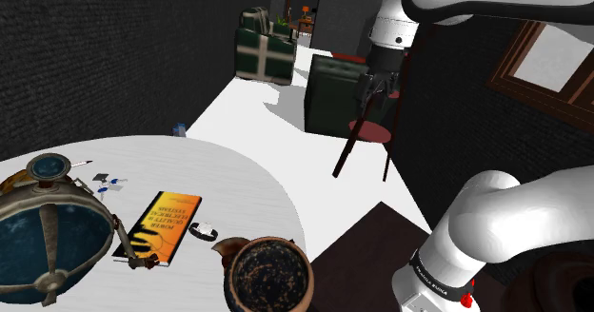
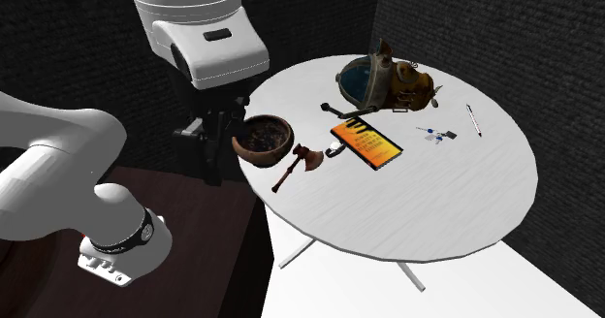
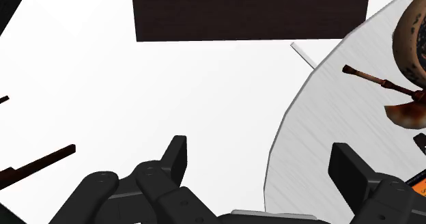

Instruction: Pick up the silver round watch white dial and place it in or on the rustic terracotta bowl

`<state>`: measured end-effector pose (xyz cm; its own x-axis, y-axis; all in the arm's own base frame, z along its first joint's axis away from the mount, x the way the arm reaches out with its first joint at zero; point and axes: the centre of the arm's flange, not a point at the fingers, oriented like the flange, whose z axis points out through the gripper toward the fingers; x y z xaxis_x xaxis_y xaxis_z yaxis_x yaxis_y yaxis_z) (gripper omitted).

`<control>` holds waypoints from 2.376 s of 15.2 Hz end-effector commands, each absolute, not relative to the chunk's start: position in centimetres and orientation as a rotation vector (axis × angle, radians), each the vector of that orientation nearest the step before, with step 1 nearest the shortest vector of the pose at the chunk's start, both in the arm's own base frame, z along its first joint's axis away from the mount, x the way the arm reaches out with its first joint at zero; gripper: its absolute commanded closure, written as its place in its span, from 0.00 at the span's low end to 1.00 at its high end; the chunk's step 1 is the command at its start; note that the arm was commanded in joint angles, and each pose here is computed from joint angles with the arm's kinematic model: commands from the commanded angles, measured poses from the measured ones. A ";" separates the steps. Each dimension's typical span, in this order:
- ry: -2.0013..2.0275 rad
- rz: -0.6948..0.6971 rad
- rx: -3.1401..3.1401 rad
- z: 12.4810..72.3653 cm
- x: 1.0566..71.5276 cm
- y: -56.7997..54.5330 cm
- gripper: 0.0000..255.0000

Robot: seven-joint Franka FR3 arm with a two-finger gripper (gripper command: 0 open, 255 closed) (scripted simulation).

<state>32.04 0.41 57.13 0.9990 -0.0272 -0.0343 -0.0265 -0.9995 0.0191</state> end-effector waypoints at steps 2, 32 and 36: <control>-0.028 -0.060 3.130 56.2 32.7 1.0 0.00; 0.424 -0.268 3.319 31.2 48.6 25.5 0.00; 0.489 -0.298 3.338 28.2 49.9 29.5 0.00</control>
